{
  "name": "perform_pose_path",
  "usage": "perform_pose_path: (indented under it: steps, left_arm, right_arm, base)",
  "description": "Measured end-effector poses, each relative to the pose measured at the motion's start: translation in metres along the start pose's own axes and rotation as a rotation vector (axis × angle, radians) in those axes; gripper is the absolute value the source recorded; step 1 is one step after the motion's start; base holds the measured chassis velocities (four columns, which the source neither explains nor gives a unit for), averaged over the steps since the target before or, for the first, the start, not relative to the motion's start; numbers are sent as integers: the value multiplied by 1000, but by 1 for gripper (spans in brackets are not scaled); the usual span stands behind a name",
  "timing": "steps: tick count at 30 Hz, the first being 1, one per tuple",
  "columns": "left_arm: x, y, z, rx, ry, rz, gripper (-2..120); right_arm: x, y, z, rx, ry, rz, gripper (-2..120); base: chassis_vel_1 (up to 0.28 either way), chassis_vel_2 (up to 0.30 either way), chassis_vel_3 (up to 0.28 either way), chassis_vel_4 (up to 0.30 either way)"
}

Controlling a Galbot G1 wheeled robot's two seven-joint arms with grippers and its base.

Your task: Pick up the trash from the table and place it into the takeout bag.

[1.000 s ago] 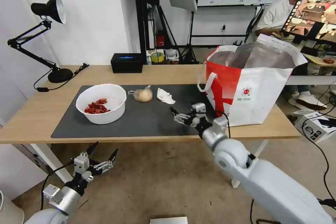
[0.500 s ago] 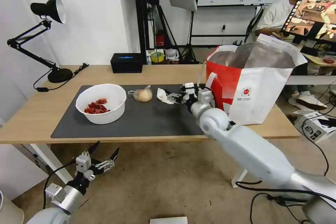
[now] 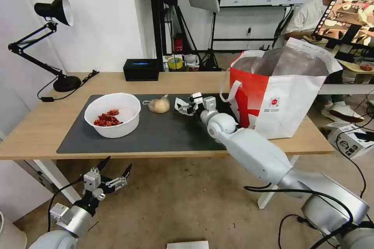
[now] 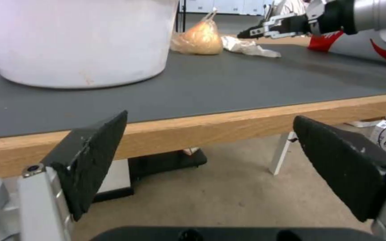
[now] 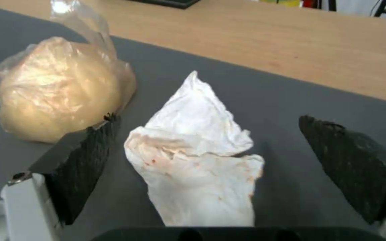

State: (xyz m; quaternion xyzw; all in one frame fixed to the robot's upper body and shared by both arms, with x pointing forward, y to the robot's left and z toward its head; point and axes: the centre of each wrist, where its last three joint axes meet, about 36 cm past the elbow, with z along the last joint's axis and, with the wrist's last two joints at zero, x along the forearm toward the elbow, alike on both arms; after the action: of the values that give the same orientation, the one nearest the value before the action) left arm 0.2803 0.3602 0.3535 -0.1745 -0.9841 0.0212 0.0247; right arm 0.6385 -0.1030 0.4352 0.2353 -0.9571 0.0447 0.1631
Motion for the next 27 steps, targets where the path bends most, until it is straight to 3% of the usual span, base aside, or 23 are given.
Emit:
perform_pose_path:
  steps: [11, 27]
  left_arm:
    - [-4, 0, 4, 5, 0, 4, 100]
    - [-9, 0, 8, 12, 0, 9, 100]
  right_arm:
    - [-25, 8, -12, -6, 41, -34, 100]
    - [-32, 8, -10, -8, 85, -54, 100]
  base:
    - [0, 0, 0, 0]
    - [0, 0, 0, 0]
